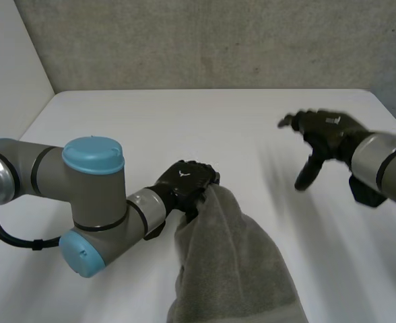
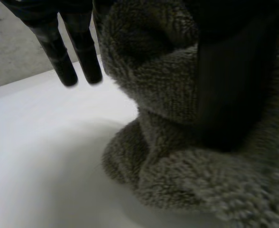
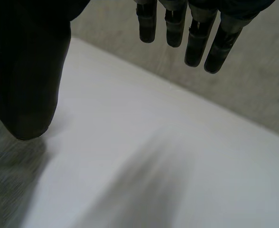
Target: Fold the towel.
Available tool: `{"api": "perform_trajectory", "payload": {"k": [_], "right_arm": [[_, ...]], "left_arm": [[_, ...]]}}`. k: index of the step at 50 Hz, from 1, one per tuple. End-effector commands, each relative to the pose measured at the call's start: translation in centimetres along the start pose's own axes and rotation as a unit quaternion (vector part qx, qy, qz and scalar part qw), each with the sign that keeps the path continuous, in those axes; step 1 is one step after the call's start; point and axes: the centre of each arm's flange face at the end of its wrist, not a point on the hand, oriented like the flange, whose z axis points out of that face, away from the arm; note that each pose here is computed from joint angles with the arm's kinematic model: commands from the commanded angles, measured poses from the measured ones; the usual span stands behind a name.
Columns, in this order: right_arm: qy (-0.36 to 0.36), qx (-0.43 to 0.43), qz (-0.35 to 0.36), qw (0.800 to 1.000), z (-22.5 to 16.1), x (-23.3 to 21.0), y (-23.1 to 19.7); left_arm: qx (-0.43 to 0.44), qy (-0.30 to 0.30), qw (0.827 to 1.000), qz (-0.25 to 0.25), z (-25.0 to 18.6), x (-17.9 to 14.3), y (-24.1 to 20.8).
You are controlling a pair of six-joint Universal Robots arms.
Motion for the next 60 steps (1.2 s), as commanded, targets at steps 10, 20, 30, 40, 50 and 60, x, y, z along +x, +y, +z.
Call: {"api": "perform_trajectory", "payload": {"k": [10, 20, 30, 40, 50, 60], "right_arm": [[-0.045, -0.148, 0.093, 0.984, -0.4, -4.0, 11.7], [-0.114, -0.182, 0.13, 0.968, -0.3, -6.7, 13.7], [-0.144, -0.003, 0.109, 0.984, 2.1, -5.2, 2.6], [-0.076, 0.261, -0.1, 0.957, 3.4, -1.7, -15.5], [-0.131, 0.305, -0.166, 0.929, -1.0, -8.4, -14.3], [-0.103, 0.023, -0.34, 0.934, 0.9, -8.3, 2.1]], "left_arm": [[0.015, 0.004, 1.0, 0.002, -0.5, 0.1, -1.2], [0.034, 0.001, 0.999, 0.008, -1.1, 0.0, -2.7], [0.151, -0.038, 0.987, 0.044, -3.1, -2.4, -10.7], [0.307, -0.092, 0.942, 0.097, -5.1, -6.0, -21.4], [0.33, -0.122, 0.93, 0.108, -9.2, -5.6, -20.4], [0.165, -0.051, 0.984, 0.049, -7.5, -3.5, -6.5]]}}
